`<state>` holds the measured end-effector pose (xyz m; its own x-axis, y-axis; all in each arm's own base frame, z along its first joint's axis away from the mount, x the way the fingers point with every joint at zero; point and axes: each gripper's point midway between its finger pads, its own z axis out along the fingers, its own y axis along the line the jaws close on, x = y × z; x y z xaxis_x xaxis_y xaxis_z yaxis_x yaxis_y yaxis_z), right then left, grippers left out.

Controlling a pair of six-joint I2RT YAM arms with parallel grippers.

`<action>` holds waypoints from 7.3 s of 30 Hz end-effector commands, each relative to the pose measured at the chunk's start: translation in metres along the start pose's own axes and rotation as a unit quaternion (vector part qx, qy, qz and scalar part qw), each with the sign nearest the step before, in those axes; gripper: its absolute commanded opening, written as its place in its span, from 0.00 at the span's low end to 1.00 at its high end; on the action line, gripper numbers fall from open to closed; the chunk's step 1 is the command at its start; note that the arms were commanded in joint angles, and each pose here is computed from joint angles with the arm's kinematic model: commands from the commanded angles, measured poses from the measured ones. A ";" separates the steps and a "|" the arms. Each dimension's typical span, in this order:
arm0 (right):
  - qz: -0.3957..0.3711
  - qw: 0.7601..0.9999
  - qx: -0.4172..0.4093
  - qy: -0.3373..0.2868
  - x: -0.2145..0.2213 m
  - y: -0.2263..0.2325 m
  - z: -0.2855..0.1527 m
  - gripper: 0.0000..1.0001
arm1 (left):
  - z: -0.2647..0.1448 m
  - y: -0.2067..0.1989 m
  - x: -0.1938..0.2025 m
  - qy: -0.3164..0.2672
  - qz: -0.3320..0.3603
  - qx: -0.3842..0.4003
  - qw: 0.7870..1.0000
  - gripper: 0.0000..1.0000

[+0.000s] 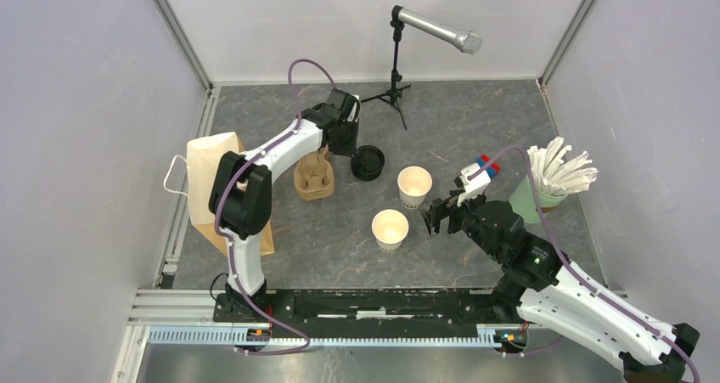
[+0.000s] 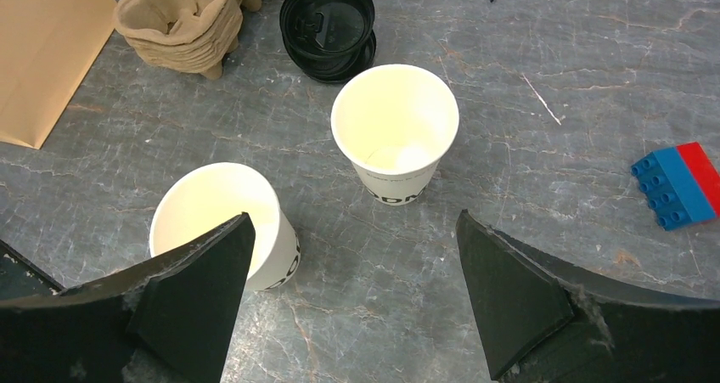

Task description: Pack the takeout coffee

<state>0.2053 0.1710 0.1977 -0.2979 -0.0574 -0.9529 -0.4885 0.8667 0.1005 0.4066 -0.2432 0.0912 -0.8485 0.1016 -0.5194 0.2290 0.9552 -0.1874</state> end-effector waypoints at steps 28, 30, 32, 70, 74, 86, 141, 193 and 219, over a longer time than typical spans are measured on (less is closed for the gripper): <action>-0.069 0.995 0.068 0.022 -0.050 0.003 0.122 0.84 | -0.007 -0.020 -0.013 -0.021 -0.004 0.064 0.998 0.02; -0.057 0.996 0.065 0.027 -0.050 -0.004 0.140 0.79 | -0.005 -0.016 -0.010 -0.021 -0.006 0.059 0.998 0.02; -0.048 0.997 0.055 0.035 -0.049 -0.010 0.157 0.73 | -0.004 -0.016 -0.009 -0.026 -0.009 0.062 0.998 0.02; -0.024 0.982 -0.024 0.185 0.039 -0.031 0.266 0.27 | -0.002 -0.021 -0.012 -0.044 -0.031 0.108 0.993 0.02; -0.026 0.983 -0.021 0.179 0.034 -0.031 0.264 0.11 | -0.003 -0.020 -0.013 -0.046 -0.033 0.105 0.993 0.02; -0.023 0.988 -0.027 0.153 0.009 -0.027 0.257 0.00 | -0.032 -0.021 -0.029 -0.074 -0.030 0.102 0.992 0.46; 0.033 0.993 -0.106 0.045 -0.060 0.011 0.163 0.12 | -0.103 -0.062 0.002 -0.056 -0.011 0.202 0.978 0.02; -0.361 0.739 -0.223 -0.523 -0.153 0.078 -0.051 0.98 | -0.281 -0.192 0.056 0.041 -0.111 0.600 0.791 0.02; -0.386 0.761 -0.207 -0.479 -0.136 0.078 -0.035 0.98 | -0.294 -0.198 0.043 0.019 -0.140 0.619 0.773 0.02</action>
<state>0.1737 0.2324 0.3452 0.8490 0.1164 -0.5154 -0.5023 0.4805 -0.7189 0.1878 -0.3477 0.3240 -0.9596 0.0102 -0.2813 0.2815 0.0246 -0.9592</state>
